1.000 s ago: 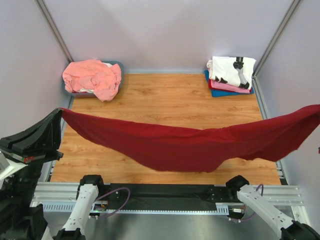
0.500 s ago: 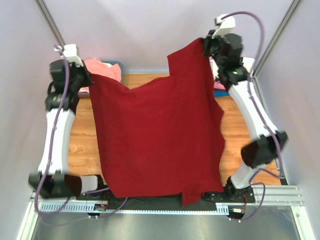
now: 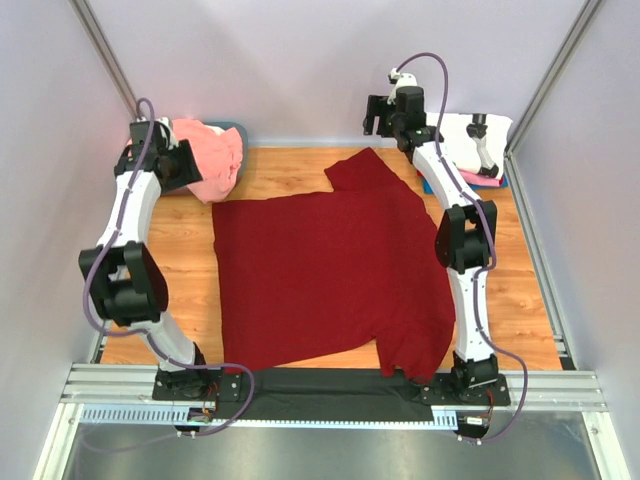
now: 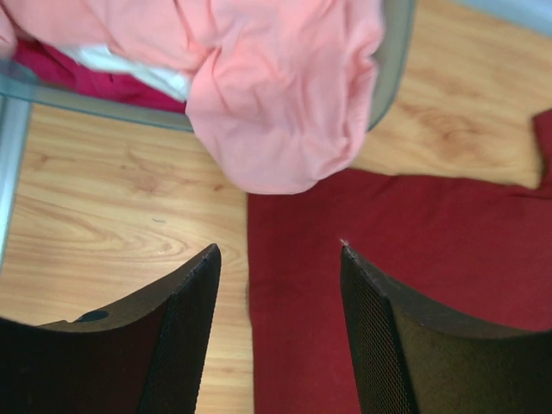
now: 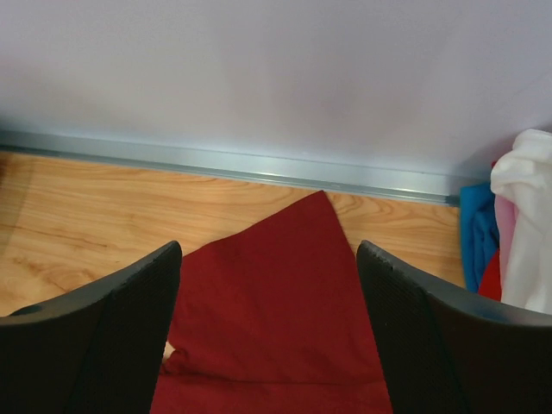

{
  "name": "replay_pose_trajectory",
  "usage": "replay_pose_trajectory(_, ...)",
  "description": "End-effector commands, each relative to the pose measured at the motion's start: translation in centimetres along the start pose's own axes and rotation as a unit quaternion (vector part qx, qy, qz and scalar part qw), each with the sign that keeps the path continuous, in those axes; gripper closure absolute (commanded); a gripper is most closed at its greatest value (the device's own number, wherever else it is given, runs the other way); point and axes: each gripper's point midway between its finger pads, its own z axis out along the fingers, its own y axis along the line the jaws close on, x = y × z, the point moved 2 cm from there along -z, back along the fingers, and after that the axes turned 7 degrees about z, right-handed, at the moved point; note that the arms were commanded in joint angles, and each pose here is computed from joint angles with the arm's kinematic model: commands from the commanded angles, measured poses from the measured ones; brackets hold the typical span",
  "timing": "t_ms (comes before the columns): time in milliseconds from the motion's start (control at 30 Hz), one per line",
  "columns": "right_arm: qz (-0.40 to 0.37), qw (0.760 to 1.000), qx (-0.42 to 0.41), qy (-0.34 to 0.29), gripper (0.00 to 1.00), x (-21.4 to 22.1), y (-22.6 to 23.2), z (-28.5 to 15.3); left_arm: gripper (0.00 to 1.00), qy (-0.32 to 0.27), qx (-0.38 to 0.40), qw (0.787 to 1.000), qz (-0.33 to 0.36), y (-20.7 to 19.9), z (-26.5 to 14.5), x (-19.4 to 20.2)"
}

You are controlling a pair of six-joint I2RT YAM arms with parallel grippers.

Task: Fold and stack the t-shirts
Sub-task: Flatten the tshirt out

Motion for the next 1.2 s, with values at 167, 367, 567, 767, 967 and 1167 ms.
replay_pose_trajectory(167,0.044,0.998,0.005,-0.042,0.16,-4.8,2.3,-10.0,0.36,-0.046,0.012,0.998,0.027,-3.3,-7.0,0.8)
replay_pose_trajectory(367,0.082,0.993,0.017,0.081,0.19,4.3,1.2,-14.4,0.38,0.021,0.037,0.999,0.023,-6.5,-4.2,6.7)
replay_pose_trajectory(567,0.111,0.970,0.030,0.215,0.20,13.7,0.1,-15.4,0.40,0.104,0.040,0.994,0.004,-8.4,0.4,11.1)
replay_pose_trajectory(767,0.109,0.952,0.054,0.281,0.22,18.2,-1.2,-13.5,0.43,0.138,0.006,0.990,0.008,-7.6,4.0,13.3)
replay_pose_trajectory(967,0.115,0.939,0.085,0.313,0.22,20.9,-2.5,-10.5,0.45,0.176,-0.030,0.984,0.024,-6.7,8.1,14.1)
replay_pose_trajectory(1167,0.137,0.926,0.110,0.334,0.23,22.8,-3.6,-7.2,0.54,0.207,-0.066,0.975,0.055,-6.0,12.1,13.1)
